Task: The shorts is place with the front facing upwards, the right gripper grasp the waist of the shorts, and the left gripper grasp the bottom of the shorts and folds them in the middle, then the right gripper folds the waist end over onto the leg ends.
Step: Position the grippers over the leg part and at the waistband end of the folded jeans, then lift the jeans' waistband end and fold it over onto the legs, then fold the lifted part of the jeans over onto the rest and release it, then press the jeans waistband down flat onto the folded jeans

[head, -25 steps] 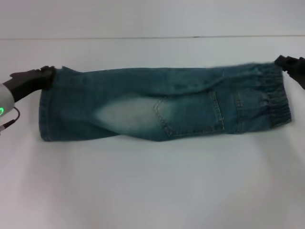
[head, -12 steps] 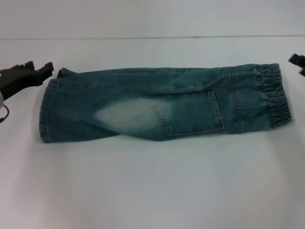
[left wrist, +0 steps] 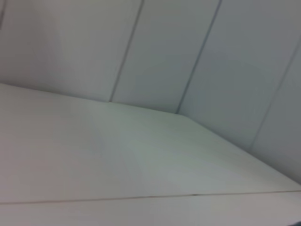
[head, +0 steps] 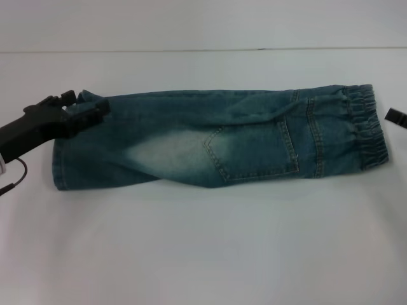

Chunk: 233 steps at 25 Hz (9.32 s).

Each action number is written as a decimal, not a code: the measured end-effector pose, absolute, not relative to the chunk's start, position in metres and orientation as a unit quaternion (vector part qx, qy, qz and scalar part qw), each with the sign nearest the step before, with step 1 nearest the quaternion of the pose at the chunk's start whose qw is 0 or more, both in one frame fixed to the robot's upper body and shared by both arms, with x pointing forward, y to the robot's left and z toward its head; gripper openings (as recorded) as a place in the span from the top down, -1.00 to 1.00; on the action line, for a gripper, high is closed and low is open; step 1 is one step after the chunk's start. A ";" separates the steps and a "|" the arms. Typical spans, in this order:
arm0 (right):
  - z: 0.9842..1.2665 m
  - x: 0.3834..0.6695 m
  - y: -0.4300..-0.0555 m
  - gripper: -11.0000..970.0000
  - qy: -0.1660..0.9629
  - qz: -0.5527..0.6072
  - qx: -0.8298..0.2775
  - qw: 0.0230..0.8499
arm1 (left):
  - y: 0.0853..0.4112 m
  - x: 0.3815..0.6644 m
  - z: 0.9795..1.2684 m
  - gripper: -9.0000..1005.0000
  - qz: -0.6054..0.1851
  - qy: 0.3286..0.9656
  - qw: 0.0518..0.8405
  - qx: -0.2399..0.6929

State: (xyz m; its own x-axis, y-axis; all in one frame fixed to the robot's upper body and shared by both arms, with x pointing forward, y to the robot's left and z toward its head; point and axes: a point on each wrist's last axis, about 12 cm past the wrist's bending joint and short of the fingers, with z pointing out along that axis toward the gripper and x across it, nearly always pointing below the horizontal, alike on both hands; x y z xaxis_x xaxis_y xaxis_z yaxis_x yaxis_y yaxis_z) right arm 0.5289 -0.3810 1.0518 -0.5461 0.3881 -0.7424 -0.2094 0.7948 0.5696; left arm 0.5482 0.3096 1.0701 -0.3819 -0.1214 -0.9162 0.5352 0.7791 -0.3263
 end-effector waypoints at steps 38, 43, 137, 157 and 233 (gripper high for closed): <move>1.053 0.545 -0.348 0.53 0.845 0.330 -0.025 0.421 | 0.257 0.539 1.061 0.76 -0.350 0.706 0.555 0.268; 1.056 0.543 -0.350 0.78 0.843 0.343 -0.018 0.415 | 0.251 0.541 1.058 0.94 -0.355 0.698 0.573 0.242; 1.206 0.639 -0.142 0.74 0.735 0.443 -0.364 0.363 | 0.126 0.484 1.011 0.94 -0.379 0.685 0.582 0.217; 1.188 0.645 -0.103 0.66 0.736 0.427 -0.387 0.355 | 0.147 0.444 0.995 0.94 -0.272 0.700 0.647 0.131; 1.141 0.619 -0.222 -0.83 0.718 0.437 -0.159 0.518 | 0.182 0.498 1.011 0.93 -0.247 0.657 0.671 0.240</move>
